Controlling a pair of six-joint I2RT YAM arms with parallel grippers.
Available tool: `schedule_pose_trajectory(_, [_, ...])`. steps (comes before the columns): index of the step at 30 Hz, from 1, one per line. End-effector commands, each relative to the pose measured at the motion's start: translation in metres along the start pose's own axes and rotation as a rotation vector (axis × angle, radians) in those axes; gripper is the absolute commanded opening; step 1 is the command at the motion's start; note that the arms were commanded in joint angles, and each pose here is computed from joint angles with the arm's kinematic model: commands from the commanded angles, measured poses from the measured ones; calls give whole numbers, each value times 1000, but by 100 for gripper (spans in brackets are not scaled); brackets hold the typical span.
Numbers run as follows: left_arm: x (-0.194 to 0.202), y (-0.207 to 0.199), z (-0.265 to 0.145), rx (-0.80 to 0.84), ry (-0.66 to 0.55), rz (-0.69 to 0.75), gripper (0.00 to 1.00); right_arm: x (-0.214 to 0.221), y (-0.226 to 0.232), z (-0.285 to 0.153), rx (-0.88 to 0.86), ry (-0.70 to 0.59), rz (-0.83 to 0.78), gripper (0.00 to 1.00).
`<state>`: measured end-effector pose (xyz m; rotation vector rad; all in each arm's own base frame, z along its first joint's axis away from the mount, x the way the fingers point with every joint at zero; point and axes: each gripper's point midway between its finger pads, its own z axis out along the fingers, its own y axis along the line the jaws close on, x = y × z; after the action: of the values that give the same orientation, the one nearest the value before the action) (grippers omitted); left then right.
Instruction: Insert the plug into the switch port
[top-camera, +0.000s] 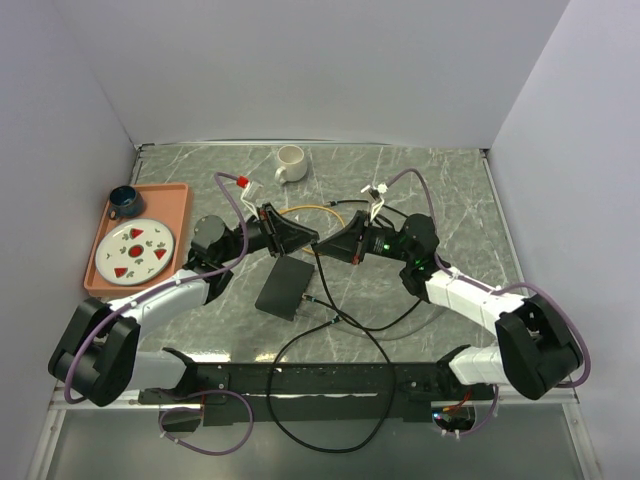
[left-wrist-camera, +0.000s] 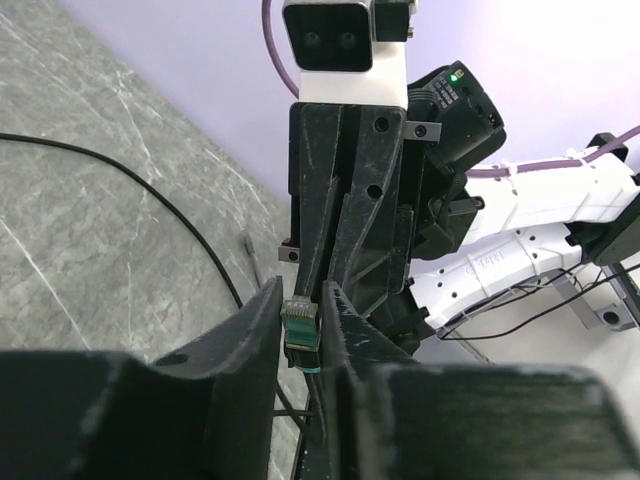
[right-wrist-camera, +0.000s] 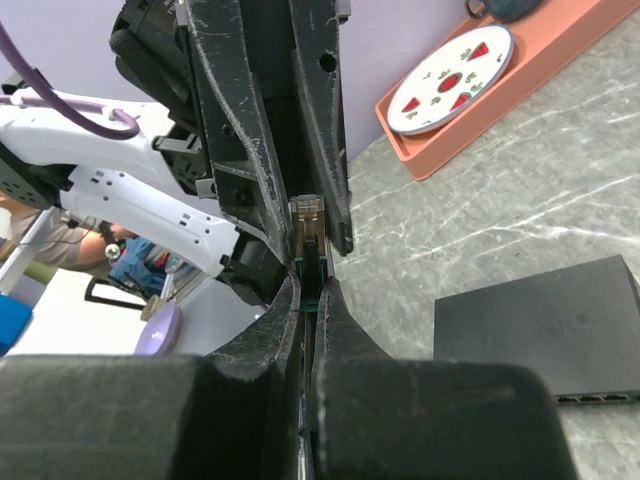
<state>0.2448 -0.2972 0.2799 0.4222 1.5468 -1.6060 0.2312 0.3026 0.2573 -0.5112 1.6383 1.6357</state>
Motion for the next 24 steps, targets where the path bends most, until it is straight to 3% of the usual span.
schedule_pose_trajectory(1, [-12,-11,2,27,-38,85,31,-7,4,-4,17,-28,-48,0])
schedule_pose_trajectory(2, [-13,-11,2,24,-40,85,43,-6,4,-4,18,-26,-48,0])
schedule_pose_trajectory(4, [-13,-8,2,11,-41,86,56,-6,3,-5,26,-24,-51,0])
schedule_pose_trajectory(5, [-13,-8,2,7,-41,85,70,-6,2,-5,30,-24,-53,0])
schedule_pose_trajectory(8, [-14,-4,1,-25,-48,88,91,-4,1,-6,35,-17,-50,0])
schedule_pose_trajectory(10, [-16,0,0,-51,-56,95,97,-3,-1,-6,40,-15,-52,0])
schedule_pose_trajectory(24, [-31,28,-11,-278,-81,148,97,18,-30,-26,231,79,-145,0])
